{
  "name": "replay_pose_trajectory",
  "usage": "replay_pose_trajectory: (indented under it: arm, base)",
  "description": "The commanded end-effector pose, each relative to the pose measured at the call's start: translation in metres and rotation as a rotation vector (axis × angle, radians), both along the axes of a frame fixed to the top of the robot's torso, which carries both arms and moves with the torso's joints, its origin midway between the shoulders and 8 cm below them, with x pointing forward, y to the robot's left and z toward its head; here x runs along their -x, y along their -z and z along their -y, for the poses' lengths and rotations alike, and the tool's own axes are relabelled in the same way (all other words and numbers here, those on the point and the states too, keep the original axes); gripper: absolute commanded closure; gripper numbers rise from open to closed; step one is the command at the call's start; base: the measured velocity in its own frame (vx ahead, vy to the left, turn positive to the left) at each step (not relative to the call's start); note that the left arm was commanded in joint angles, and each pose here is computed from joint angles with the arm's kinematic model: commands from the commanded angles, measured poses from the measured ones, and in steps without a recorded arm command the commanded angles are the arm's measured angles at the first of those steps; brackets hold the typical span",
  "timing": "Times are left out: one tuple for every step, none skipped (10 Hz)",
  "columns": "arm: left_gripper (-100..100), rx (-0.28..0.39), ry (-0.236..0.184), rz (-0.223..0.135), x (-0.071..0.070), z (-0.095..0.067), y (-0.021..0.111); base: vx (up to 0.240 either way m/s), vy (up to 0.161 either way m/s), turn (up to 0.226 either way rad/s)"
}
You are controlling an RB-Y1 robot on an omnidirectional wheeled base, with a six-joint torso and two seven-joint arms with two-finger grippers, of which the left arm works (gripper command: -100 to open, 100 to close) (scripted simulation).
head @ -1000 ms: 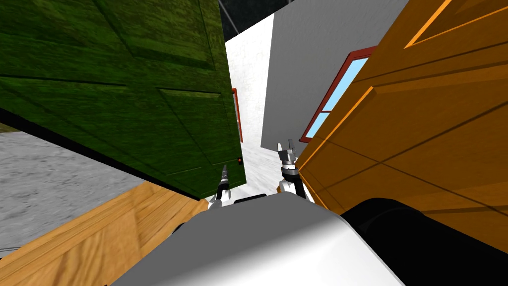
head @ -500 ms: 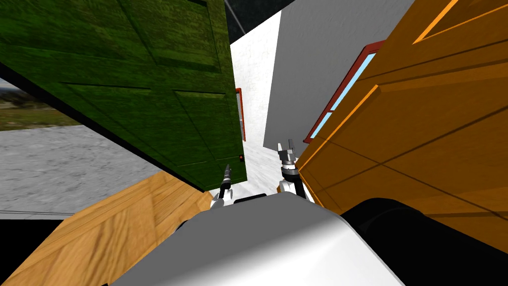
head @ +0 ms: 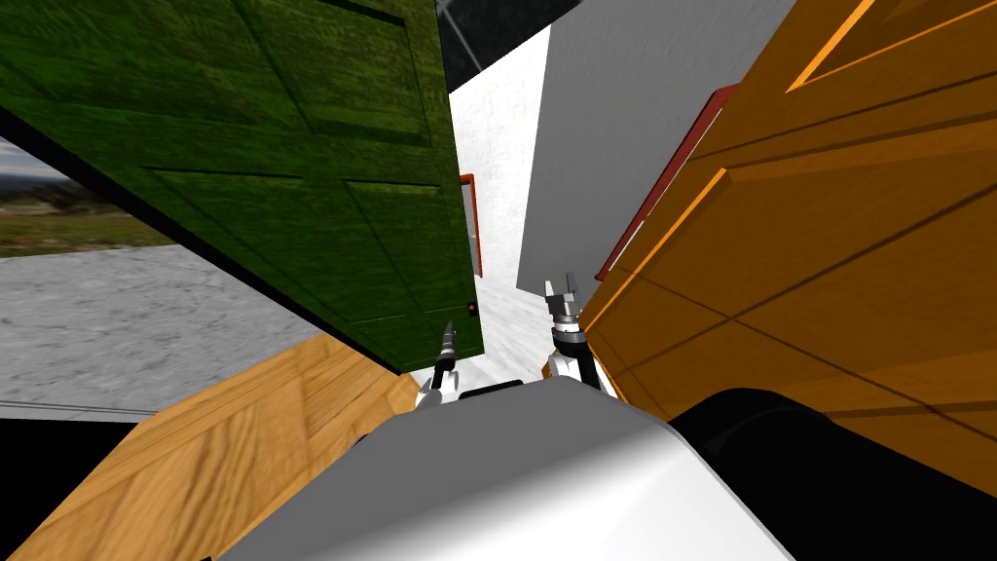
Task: Push the door open
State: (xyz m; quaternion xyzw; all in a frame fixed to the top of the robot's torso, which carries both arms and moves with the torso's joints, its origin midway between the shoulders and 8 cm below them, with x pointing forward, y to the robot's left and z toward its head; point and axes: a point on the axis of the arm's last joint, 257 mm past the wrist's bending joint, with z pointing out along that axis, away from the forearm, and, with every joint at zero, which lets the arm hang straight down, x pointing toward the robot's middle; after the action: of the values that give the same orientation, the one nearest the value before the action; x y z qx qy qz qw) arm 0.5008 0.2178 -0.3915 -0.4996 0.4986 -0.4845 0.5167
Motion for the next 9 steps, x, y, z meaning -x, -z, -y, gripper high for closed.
replay_pose_trajectory:
  arm:
    - [-100, 0.012, 0.01, -0.001, 0.0, 0.008, 0.0]
    - [-100, 0.018, 0.015, -0.002, 0.0, 0.012, 0.0]
    - [-100, 0.024, 0.019, -0.002, 0.0, 0.016, 0.0]
    - [-100, 0.027, 0.022, -0.003, 0.0, 0.019, 0.0]
    - [-100, 0.03, 0.024, -0.003, 0.0, 0.021, 0.0]
    - [-100, 0.028, 0.023, -0.002, 0.0, 0.019, 0.0]
    - [-100, 0.021, 0.022, -0.002, 0.0, 0.016, 0.0]
    - [-100, 0.019, 0.021, -0.002, 0.0, 0.014, 0.0]
    - [-100, 0.015, 0.02, -0.001, 0.0, 0.012, -0.001]
  base:
    - [-0.062, -0.145, 0.069]
    - [-0.058, -0.161, 0.02]
    - [-0.049, -0.166, 0.002]
    - [-0.041, -0.192, -0.008]
    - [-0.074, -0.195, -0.008]
    - [-0.04, -0.086, 0.007]
    - [-0.002, 0.09, 0.025]
    - [0.048, 0.166, 0.004]
    - [0.078, 0.205, 0.008]
